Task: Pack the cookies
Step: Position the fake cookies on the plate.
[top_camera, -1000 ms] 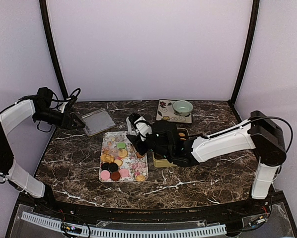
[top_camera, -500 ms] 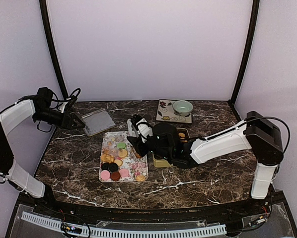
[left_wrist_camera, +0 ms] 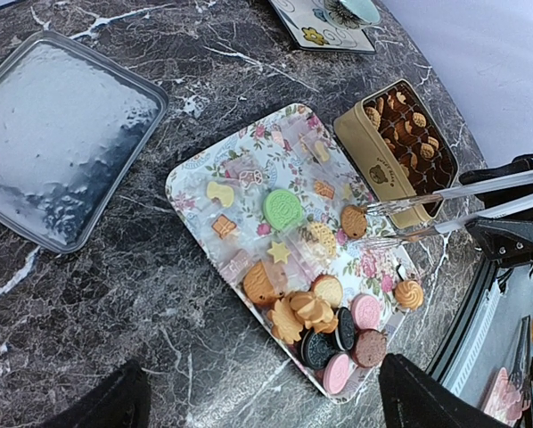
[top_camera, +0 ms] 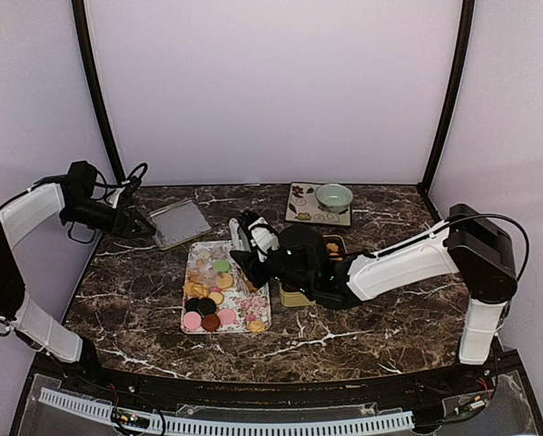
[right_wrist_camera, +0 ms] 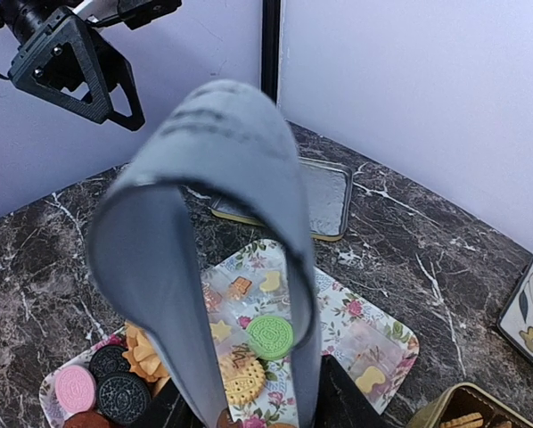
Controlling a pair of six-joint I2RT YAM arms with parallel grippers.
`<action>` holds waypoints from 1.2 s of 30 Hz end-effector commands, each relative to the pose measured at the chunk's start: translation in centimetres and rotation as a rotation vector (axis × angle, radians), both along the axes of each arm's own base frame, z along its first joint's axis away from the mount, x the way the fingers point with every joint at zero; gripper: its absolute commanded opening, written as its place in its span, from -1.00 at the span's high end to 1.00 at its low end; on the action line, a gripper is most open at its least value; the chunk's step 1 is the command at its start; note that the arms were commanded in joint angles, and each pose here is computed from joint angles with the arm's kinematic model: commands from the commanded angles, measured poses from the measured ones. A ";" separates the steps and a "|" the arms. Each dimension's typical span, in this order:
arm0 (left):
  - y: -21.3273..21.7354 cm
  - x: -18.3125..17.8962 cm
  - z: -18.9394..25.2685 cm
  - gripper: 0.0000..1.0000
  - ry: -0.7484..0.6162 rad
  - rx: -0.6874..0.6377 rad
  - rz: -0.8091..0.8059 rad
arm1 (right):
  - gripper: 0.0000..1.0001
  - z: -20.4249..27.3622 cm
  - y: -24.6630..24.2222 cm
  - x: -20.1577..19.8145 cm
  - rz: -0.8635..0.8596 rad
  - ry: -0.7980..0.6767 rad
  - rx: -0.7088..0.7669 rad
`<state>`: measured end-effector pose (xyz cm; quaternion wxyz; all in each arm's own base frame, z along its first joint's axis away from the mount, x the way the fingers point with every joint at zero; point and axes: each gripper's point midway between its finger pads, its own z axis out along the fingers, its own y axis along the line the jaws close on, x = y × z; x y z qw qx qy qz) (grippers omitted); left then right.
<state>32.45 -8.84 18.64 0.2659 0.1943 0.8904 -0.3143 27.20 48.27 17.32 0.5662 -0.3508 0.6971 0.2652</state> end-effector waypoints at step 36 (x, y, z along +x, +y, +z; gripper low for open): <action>-0.1 -0.3 1.0 -0.82 -0.030 -0.015 -0.011 | 0.25 0.5 1.5 -1.9 -0.001 0.022 0.018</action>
